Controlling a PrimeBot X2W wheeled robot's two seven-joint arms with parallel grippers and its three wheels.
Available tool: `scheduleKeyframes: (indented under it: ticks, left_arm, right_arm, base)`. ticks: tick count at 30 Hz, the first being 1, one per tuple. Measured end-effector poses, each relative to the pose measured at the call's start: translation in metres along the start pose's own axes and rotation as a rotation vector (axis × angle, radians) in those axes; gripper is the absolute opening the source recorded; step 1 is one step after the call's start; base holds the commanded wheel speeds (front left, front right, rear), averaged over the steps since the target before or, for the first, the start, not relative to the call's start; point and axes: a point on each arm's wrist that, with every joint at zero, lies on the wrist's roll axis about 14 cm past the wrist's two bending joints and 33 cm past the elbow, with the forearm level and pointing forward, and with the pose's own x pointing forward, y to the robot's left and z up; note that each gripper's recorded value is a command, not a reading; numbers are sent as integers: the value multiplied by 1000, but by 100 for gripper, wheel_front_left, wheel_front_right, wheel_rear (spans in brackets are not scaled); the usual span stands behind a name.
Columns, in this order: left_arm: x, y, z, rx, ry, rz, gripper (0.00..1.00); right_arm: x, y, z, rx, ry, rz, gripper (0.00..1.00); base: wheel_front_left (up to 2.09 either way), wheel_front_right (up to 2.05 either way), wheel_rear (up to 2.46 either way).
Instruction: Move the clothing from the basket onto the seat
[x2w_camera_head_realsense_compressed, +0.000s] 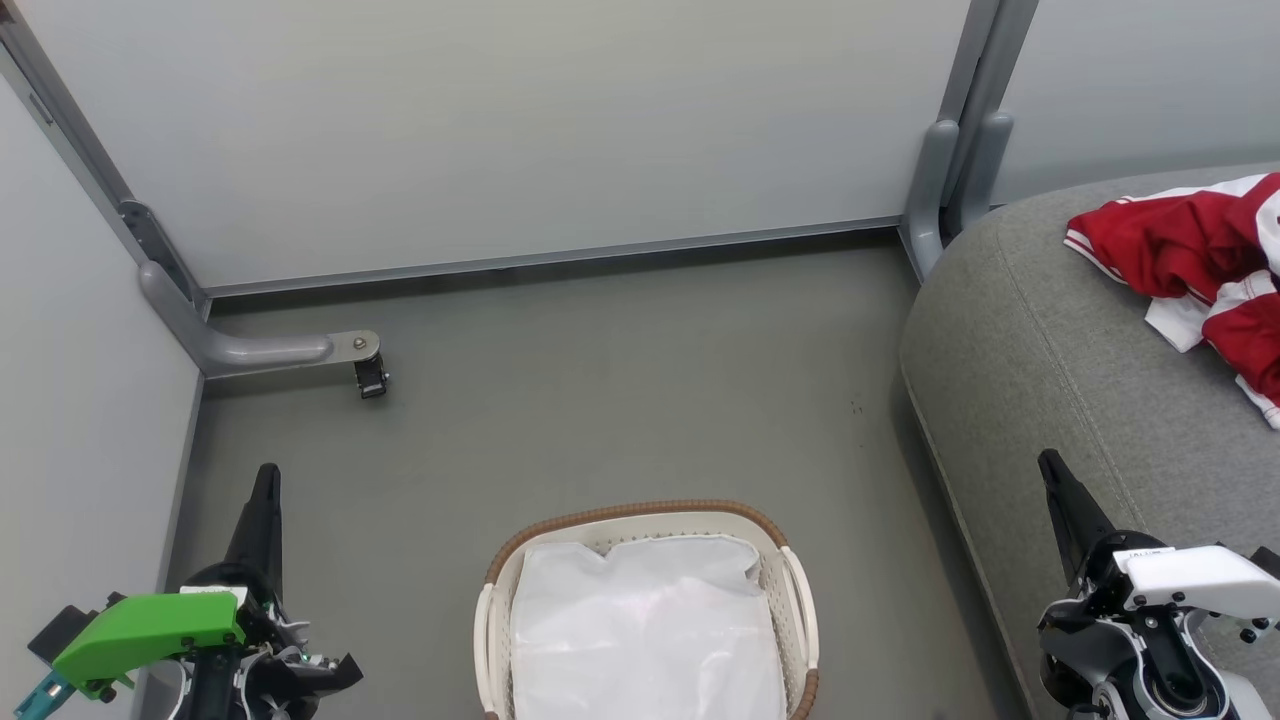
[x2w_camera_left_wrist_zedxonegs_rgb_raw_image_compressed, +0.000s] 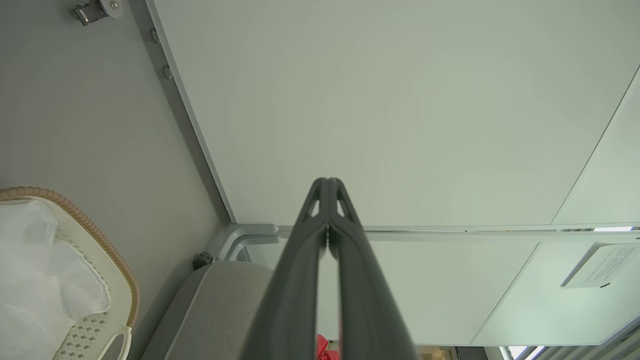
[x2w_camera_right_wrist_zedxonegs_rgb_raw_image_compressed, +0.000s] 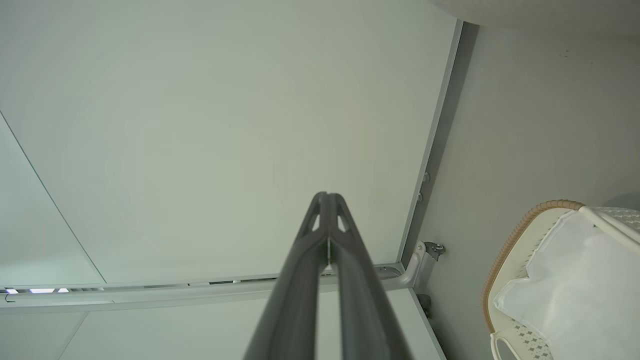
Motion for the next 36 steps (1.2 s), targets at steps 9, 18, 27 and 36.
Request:
scheduleKeyframes:
  ticks: [9, 18, 27, 36]
  left_arm:
    - [0, 0, 0, 0, 0, 0, 0]
    - [0, 0, 0, 0, 0, 0, 0]
    - [0, 0, 0, 0, 0, 0, 0]
    - [0, 0, 0, 0, 0, 0, 0]
  right_arm:
    - [0, 0, 0, 0, -1, 0, 0]
    - [0, 0, 0, -1, -2, 0, 0]
    - [0, 0, 0, -2, -2, 0, 0]
    - [0, 0, 0, -1, -3, 0, 0]
  base:
    - [0, 0, 0]
    - [0, 0, 0]
    - [0, 0, 0]
    - [0, 0, 0]
